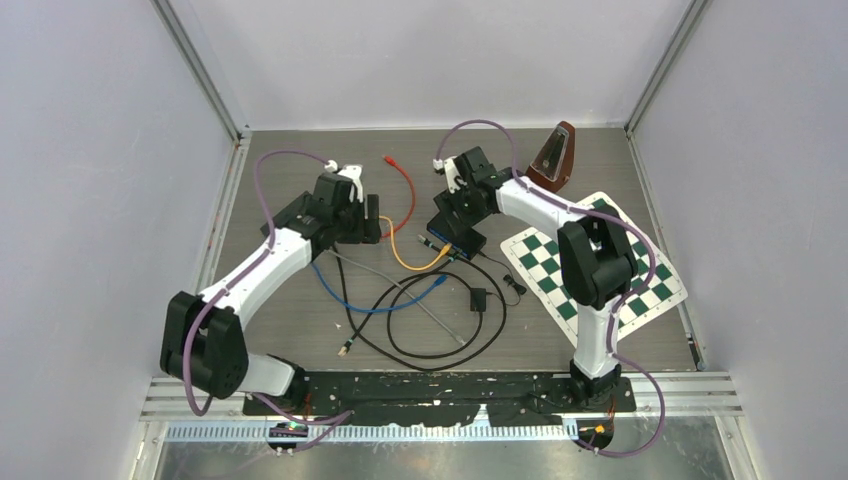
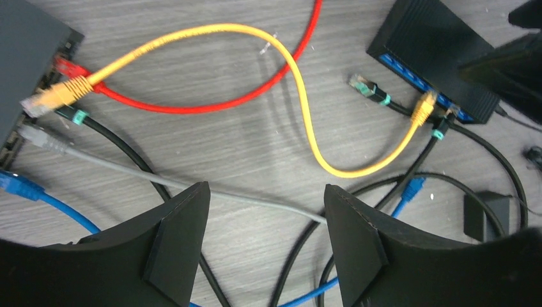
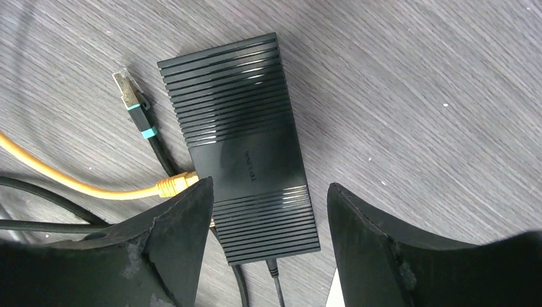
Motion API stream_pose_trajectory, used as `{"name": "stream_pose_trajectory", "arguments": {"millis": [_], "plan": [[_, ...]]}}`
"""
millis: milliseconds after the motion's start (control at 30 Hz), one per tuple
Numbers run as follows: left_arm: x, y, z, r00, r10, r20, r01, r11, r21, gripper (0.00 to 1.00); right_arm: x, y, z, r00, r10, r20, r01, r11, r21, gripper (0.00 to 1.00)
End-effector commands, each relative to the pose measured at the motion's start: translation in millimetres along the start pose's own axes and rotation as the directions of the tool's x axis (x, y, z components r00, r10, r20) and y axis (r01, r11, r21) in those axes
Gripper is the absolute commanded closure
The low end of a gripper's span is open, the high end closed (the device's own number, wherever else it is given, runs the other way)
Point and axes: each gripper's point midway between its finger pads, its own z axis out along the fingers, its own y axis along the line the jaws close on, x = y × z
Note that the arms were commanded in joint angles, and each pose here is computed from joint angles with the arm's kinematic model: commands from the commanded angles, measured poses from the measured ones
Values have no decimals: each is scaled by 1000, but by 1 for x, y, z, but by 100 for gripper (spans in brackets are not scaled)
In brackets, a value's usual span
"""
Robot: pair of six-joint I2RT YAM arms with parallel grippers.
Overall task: Insert the plug into the switch port
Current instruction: Adjust the switch port at the center of the board.
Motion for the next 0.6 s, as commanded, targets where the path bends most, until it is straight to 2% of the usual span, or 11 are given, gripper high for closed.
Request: {"name": "stream_pose_trajectory", "arguments": {"millis": [0,200,367,567], "plan": [[12,-12,-10,1000,4,-8,-3,995,95,32,-8,-5,-35,998,66,-4,-66,997,44,29],[18,-13,-26,1000,22,8,-23,992,121,32,17,3,-57,997,77,6,-77,997,17,35],[27,-8,-38,999,45,26,-48,992,116,32,-1,6,-46,996,-4,84,6,1000,-25,26],[45,4,-50,998,66,22,-67,994,83,31,-30,5,-19,995,-57,86,63,996,-58,20]]}}
